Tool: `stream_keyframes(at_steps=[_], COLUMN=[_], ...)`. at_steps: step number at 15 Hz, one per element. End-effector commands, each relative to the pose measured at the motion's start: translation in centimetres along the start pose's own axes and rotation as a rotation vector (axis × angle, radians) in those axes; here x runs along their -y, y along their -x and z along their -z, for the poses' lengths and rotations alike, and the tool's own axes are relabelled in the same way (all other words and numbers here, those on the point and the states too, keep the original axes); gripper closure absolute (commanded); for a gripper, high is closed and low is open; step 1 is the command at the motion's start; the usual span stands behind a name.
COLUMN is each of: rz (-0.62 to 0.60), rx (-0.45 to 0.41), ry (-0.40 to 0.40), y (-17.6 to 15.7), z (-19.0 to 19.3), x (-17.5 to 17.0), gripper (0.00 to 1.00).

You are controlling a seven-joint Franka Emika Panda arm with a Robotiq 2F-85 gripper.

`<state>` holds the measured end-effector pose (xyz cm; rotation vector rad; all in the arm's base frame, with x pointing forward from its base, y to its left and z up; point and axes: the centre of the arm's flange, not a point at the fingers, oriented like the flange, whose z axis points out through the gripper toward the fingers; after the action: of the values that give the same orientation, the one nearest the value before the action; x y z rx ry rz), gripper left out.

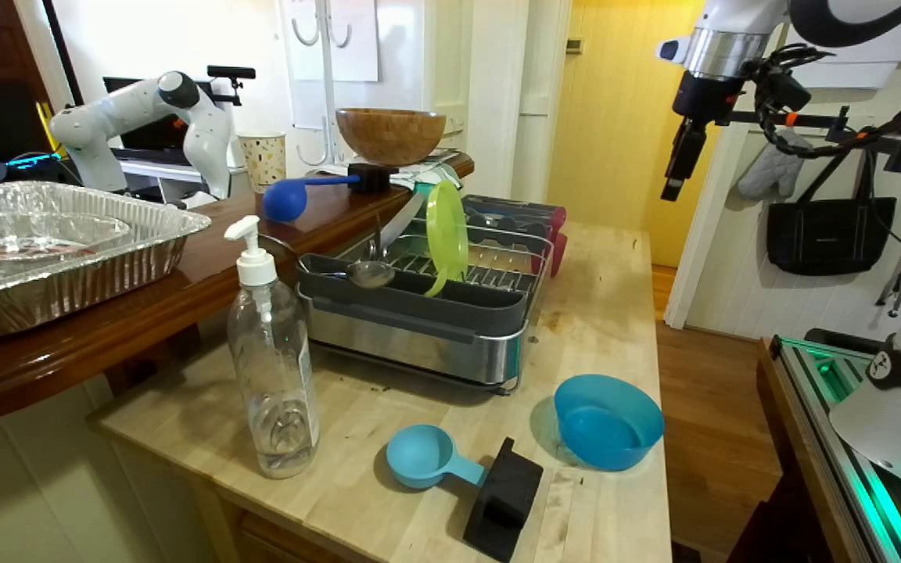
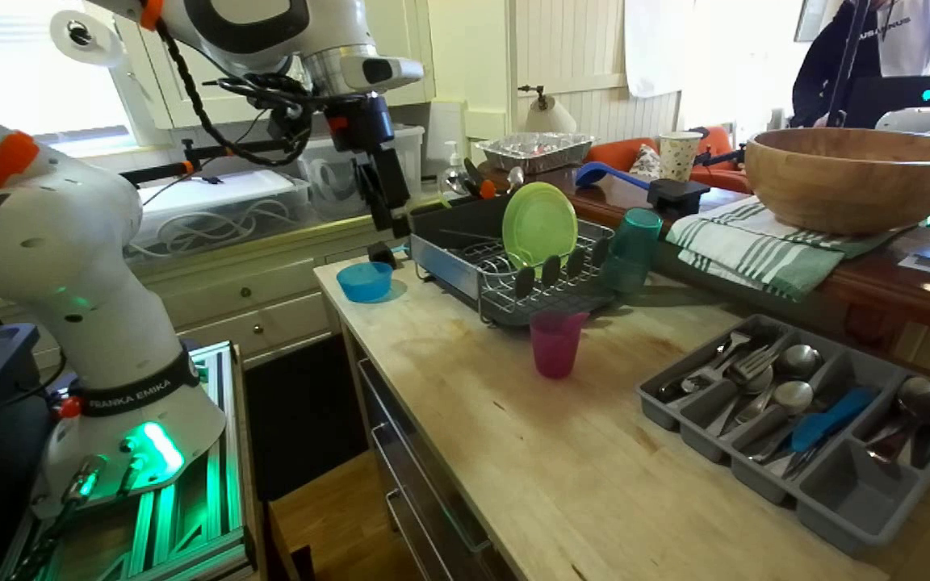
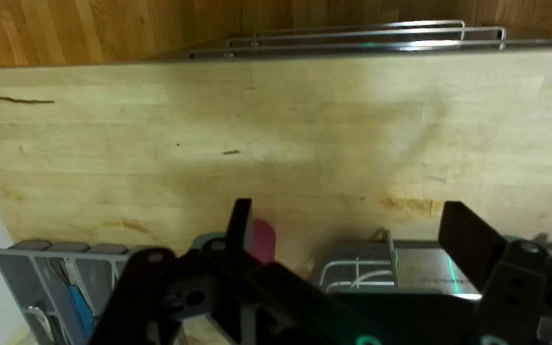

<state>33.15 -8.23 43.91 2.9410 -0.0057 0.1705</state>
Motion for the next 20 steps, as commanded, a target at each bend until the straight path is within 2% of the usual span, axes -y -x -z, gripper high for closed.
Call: stream_keyframes(at_steps=[1,7,8,14,17,20], rz=[-0.088,-0.275,-0.210,-0.214,-0.357,-0.453], rx=[-0.064,-0.112,-0.118,-0.121,-0.143,-0.179], ry=[-0.050,-0.157,-0.125,-0.126,-0.106,-0.135], y=[-5.4,-11.5,-8.2,-8.8,-10.1,-12.8], z=[-1.0,-2.5,-1.5,-1.4,-2.2,-3.0], x=[1.5,2.3,2.0,1.9,2.0,2.9], gripper=[0.00,0.00,0.00,0.00,0.00,0.00])
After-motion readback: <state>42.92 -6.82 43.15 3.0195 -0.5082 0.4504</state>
